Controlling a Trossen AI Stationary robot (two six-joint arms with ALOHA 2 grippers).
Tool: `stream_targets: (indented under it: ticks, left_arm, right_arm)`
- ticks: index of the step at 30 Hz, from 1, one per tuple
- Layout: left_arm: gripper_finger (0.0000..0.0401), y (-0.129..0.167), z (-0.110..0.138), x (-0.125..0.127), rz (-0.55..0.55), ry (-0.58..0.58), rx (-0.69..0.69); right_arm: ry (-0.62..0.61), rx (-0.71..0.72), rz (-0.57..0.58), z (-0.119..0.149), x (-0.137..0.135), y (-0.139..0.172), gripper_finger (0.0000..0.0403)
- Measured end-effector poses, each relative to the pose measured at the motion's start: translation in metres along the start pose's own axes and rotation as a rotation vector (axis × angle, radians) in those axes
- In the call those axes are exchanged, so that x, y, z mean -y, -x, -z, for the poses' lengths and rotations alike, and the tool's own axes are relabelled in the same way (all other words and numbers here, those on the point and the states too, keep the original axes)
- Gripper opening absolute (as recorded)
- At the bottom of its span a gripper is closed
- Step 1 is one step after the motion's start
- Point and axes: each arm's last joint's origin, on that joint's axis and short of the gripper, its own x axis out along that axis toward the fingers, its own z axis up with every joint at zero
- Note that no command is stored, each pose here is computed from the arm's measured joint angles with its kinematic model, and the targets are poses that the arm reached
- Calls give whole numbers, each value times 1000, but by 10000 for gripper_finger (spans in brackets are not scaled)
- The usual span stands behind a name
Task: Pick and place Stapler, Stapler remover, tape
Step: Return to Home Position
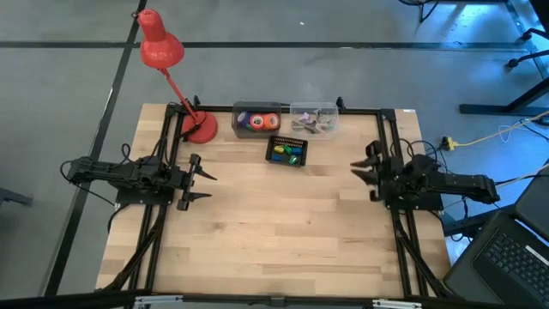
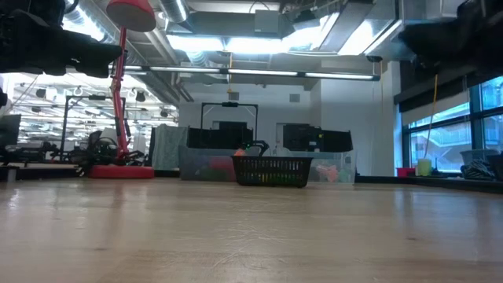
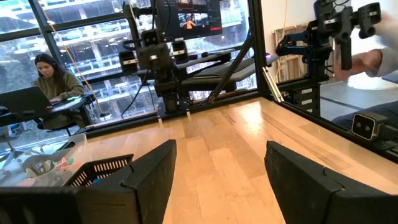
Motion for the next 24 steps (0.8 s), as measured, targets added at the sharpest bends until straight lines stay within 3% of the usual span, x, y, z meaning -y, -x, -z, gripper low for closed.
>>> stream_targets:
  ticks: [6,24]
  left_arm:
    - [237,0,0,0,0,0,0]
    - [237,0,0,0,0,0,0]
  right_arm:
    - [41,-14,145,1,4,0,88]
    - [41,-17,144,1,4,0,88]
